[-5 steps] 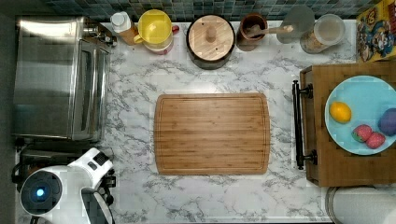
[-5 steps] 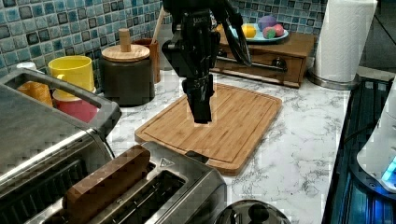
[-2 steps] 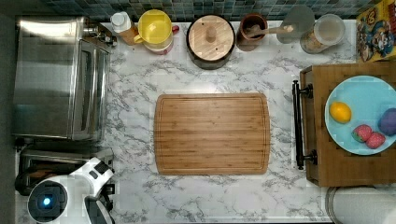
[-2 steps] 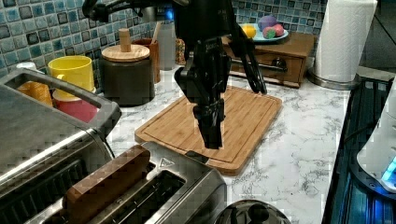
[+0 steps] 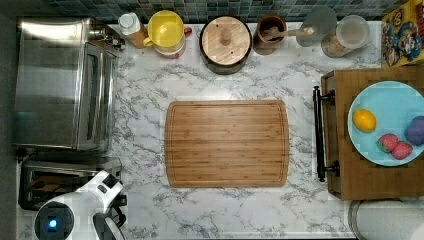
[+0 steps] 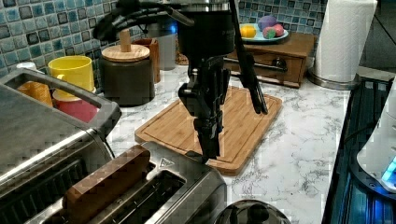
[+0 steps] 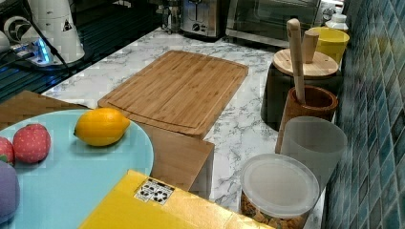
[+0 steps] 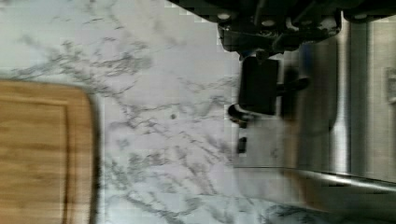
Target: Turn on the toaster.
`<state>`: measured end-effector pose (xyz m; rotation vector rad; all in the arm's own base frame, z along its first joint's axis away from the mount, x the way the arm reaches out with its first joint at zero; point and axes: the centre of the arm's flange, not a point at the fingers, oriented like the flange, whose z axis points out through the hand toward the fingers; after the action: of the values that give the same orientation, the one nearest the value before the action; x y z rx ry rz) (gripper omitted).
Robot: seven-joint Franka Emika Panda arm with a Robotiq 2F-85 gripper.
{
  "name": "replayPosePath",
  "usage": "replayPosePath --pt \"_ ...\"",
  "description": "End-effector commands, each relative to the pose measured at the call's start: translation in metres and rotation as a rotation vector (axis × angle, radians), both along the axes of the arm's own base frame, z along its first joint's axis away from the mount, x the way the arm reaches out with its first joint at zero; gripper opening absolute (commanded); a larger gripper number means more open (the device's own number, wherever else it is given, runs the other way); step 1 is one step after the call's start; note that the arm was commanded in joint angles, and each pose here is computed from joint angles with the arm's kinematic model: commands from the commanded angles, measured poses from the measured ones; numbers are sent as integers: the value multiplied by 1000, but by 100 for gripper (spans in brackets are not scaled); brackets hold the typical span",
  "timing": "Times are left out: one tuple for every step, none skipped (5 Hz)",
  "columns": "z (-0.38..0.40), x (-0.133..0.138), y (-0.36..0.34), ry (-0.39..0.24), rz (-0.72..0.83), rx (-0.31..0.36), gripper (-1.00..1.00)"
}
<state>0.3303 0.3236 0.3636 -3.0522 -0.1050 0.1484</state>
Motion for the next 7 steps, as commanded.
replayPosePath --pt "3 16 -28 -7 -161 56 -100" --pt "22 19 -28 16 -133 124 -100" --pt "14 16 -25 -10 -105 133 -100" --pt "-12 16 -25 24 -96 95 -100" --pt "-42 20 -28 71 -97 59 -100" --pt "-74 26 -35 166 -108 8 -100" --pt "-99 29 -44 229 -131 13 -100"
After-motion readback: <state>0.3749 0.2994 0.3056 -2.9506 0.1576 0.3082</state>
